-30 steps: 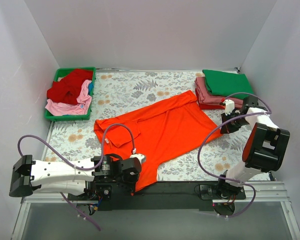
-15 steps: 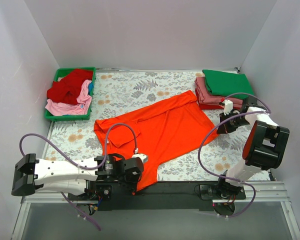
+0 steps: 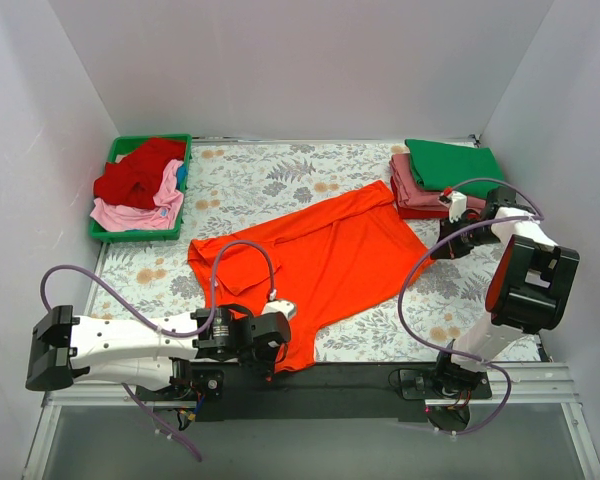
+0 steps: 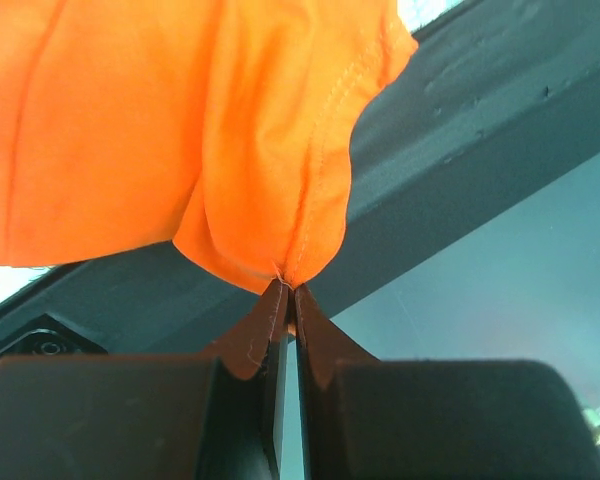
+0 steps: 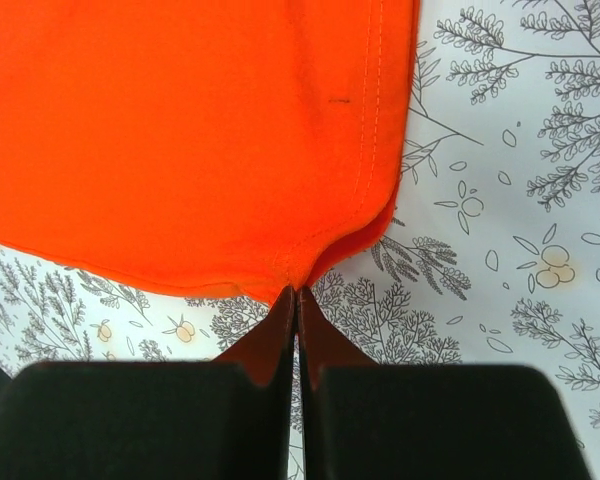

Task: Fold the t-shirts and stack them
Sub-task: Fold the tshirt

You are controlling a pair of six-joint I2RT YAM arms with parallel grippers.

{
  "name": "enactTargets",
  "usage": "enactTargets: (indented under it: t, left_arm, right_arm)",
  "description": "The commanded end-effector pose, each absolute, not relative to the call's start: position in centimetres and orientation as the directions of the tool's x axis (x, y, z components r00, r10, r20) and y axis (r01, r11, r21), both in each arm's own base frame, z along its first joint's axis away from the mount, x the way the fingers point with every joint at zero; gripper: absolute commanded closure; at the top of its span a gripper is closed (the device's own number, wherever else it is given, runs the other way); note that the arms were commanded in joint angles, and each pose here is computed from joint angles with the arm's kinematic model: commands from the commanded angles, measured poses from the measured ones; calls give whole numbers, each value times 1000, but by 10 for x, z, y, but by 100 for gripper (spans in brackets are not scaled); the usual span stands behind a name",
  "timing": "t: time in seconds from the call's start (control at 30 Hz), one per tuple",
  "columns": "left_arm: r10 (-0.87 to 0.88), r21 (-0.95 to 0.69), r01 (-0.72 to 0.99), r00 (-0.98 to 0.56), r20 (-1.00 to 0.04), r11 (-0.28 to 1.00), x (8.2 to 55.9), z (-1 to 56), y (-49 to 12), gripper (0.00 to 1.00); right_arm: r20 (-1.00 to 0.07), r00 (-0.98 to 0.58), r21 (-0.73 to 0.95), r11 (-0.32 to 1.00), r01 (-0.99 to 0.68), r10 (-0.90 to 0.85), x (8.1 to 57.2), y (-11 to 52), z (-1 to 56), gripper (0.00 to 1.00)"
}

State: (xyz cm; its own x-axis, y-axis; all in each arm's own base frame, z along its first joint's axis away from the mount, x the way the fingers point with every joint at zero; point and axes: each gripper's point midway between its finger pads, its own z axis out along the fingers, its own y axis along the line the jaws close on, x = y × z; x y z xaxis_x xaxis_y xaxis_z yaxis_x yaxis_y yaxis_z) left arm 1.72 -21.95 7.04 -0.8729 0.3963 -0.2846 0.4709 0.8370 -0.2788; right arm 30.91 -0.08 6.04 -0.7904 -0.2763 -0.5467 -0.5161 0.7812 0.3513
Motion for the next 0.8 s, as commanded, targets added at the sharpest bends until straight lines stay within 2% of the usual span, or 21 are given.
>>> enactTargets:
  t: [0.0, 0.37, 0.77]
  left_arm:
    - [340, -277, 447, -869, -358, 851, 34, 87, -226, 100]
    - [141, -296, 311, -867, -478, 903, 92, 107, -220, 100]
    - [-48, -320, 170, -816, -576, 932, 132, 143, -202, 100]
  right_arm:
    - [-581, -772, 376, 757, -534, -256, 320, 5, 74, 99]
    - [-597, -770, 421, 729, -540, -225, 346, 16, 79, 99]
    - [-620, -763, 451, 712, -538, -183, 368, 20, 89, 99]
